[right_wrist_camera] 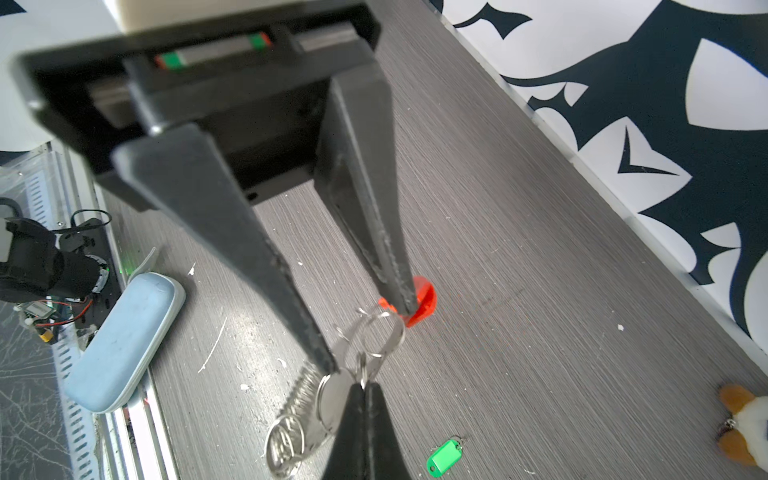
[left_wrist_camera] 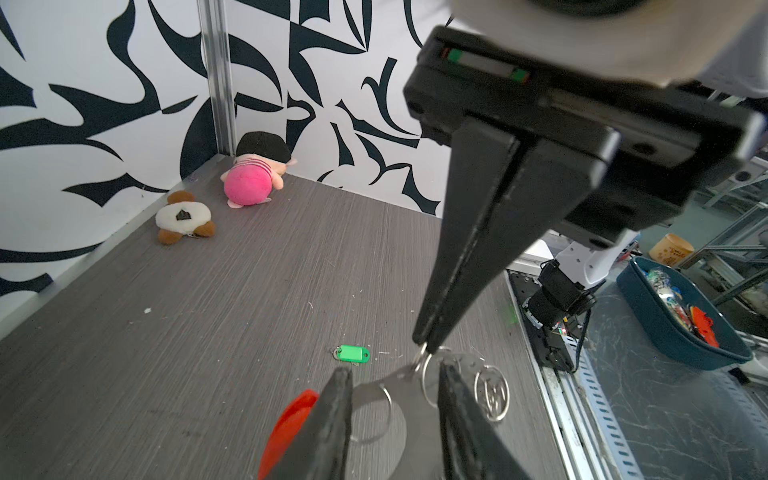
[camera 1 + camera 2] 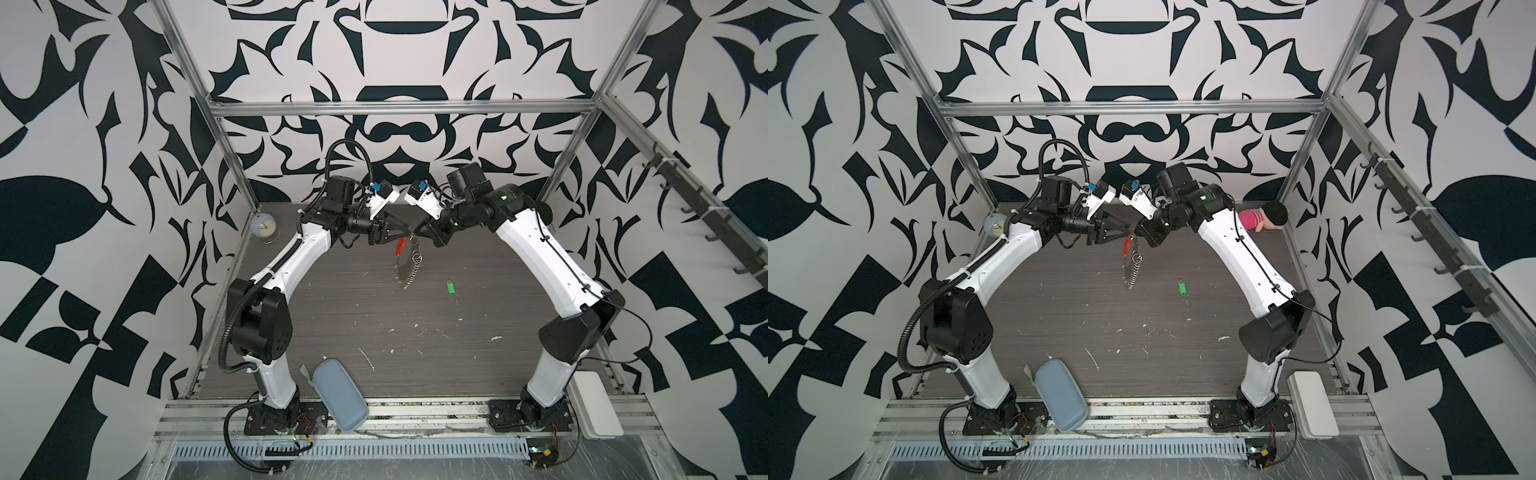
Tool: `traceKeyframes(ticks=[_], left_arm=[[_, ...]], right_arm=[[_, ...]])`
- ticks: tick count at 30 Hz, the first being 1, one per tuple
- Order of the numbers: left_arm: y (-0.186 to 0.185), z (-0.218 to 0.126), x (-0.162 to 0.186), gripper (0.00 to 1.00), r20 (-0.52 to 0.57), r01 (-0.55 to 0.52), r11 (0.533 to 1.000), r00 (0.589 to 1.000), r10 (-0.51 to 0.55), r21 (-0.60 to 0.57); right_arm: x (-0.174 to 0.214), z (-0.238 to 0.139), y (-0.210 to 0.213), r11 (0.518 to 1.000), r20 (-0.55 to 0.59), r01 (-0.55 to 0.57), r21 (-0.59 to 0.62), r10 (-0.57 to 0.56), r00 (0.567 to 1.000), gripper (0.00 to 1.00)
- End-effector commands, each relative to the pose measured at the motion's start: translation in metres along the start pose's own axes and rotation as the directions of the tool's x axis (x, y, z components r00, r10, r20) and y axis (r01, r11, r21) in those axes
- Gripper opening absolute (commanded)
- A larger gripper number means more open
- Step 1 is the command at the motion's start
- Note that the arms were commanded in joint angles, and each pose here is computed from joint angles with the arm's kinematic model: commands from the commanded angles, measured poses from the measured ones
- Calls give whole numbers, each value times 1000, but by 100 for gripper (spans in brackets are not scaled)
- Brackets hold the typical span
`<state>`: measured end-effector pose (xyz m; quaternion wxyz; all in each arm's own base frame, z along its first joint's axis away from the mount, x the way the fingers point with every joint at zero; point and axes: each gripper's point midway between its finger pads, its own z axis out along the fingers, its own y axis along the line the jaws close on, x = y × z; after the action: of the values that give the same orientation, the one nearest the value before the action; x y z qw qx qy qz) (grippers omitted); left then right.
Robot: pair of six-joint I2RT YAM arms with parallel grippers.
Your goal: Put the keys on the keyring
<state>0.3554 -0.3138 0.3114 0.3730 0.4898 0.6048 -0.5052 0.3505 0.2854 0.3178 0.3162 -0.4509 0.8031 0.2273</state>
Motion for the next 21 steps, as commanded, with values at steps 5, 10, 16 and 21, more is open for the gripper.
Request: traceKeyframes(ticks=[5,10,16,21], left_arm=[[-6,4,-6,30,6,17,999,1000,-17,46],[-7,4,-6,29,4,25,998,1000,-25,50],[-10,3,-1,31,-5,37,998,999,-37,51],[-11,3,0,26,-6,41,997,999,-41,60]], right_arm=[[-27,-24,13,999,97,40,-3,-40,995,0],[-30,-26,11,999,108,33,12,-34,994,0],[-36,-27,9,1000,117,27,14,-29,993,0],[-38,-24,11,1000,109,18,-9,-17,994,0]])
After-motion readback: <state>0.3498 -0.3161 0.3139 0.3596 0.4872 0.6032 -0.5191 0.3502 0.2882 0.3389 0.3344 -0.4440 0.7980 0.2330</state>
